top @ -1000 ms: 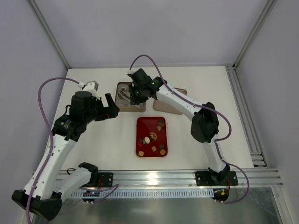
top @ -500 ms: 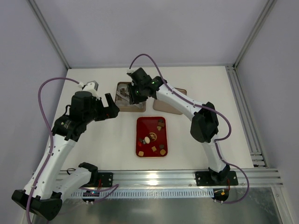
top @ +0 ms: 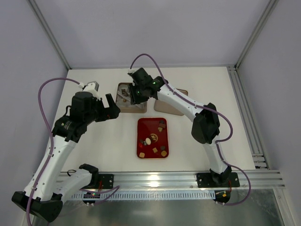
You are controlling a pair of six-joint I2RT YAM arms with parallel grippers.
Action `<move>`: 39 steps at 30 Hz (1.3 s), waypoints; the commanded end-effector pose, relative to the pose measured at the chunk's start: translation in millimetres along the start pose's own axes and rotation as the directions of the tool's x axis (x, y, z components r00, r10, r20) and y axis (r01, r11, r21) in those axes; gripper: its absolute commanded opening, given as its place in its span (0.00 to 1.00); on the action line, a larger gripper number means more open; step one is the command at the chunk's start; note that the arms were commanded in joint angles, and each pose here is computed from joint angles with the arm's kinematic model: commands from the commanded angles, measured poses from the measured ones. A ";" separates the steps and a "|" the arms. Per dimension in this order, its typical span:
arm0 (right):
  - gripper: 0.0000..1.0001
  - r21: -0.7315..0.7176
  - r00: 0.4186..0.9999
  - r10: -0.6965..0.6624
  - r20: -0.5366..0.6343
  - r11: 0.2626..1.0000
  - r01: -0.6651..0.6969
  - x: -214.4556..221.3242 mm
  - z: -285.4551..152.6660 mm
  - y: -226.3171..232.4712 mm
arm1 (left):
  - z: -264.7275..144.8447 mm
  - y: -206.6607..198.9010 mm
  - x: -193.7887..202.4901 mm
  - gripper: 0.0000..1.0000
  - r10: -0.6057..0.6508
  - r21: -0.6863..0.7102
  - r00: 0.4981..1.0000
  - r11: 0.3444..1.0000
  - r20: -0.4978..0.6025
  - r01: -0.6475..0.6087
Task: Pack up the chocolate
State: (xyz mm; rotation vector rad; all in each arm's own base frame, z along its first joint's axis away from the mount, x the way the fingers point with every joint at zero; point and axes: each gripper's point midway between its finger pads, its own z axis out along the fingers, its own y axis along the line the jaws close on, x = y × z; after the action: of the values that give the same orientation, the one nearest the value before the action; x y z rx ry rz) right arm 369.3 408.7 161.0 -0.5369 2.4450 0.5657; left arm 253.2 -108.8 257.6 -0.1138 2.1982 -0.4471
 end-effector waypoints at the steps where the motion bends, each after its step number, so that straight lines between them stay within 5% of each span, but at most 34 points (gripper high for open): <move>1: 0.38 -0.015 0.993 -0.020 0.119 1.000 0.022 -37.8 -34.9 8.1 | -7.2 -6.4 -14.2 1.00 0.003 0.016 0.999 1.000 0.040 -0.004; 16: 0.38 0.038 0.972 -0.015 0.234 0.999 0.006 -23.5 -146.0 -10.9 | -4.7 -13.4 -11.5 1.00 -0.017 0.053 0.999 0.999 0.029 0.015; 39: 0.38 0.212 0.997 -0.044 -0.060 0.976 0.055 151.9 -202.2 -90.2 | 7.8 -17.5 -6.0 1.00 -0.040 0.076 0.999 0.996 0.005 0.039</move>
State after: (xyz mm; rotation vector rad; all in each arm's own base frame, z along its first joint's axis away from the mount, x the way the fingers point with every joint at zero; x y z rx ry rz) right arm 216.4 206.7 193.0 -0.4980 2.5086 0.2909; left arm 256.7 -120.5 258.0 -0.1192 2.2039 -0.5187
